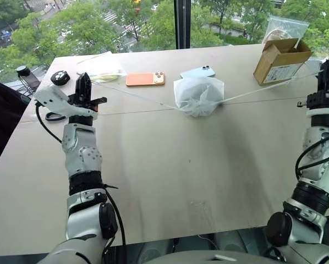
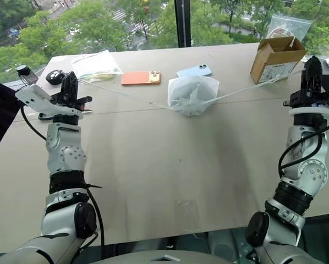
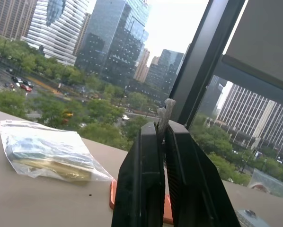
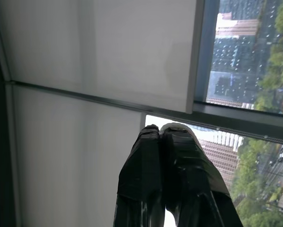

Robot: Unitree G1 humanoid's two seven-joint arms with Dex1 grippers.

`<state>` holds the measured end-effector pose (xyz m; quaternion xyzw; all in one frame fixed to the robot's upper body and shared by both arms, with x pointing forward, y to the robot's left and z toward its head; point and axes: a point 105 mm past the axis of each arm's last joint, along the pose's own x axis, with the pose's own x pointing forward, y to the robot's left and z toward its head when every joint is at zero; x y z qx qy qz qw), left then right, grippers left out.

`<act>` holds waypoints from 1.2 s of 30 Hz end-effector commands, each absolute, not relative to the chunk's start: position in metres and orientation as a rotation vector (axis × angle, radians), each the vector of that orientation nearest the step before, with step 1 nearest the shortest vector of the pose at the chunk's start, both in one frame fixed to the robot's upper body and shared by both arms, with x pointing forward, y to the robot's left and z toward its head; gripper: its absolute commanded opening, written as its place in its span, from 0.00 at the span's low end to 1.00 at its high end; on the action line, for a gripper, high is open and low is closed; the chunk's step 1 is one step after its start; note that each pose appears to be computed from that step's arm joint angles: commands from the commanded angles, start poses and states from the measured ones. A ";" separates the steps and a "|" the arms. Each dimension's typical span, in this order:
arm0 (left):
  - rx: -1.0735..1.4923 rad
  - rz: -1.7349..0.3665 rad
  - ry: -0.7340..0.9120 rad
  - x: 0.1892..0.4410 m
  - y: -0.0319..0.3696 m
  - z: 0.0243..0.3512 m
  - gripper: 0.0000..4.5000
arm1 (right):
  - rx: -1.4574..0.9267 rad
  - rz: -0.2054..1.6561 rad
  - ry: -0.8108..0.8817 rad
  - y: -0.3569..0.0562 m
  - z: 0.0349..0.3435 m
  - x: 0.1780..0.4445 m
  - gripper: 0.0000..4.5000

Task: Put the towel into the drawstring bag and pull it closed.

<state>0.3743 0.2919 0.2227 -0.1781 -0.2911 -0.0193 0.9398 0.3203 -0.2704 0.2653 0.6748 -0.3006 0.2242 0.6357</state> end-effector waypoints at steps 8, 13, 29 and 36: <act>-0.277 0.050 -0.744 0.340 0.322 0.258 0.01 | 1.500 0.546 -0.832 -0.303 0.284 0.305 0.00; -0.278 0.054 -0.688 0.343 0.319 0.243 0.01 | 1.484 0.554 -0.688 -0.276 0.265 0.317 0.00; 0.070 -0.729 0.180 0.292 0.236 0.105 0.72 | 0.411 0.821 0.244 -0.209 0.121 0.272 0.23; 0.137 -0.792 0.298 0.264 0.247 0.101 0.98 | 0.036 0.974 0.251 -0.239 0.111 0.254 0.23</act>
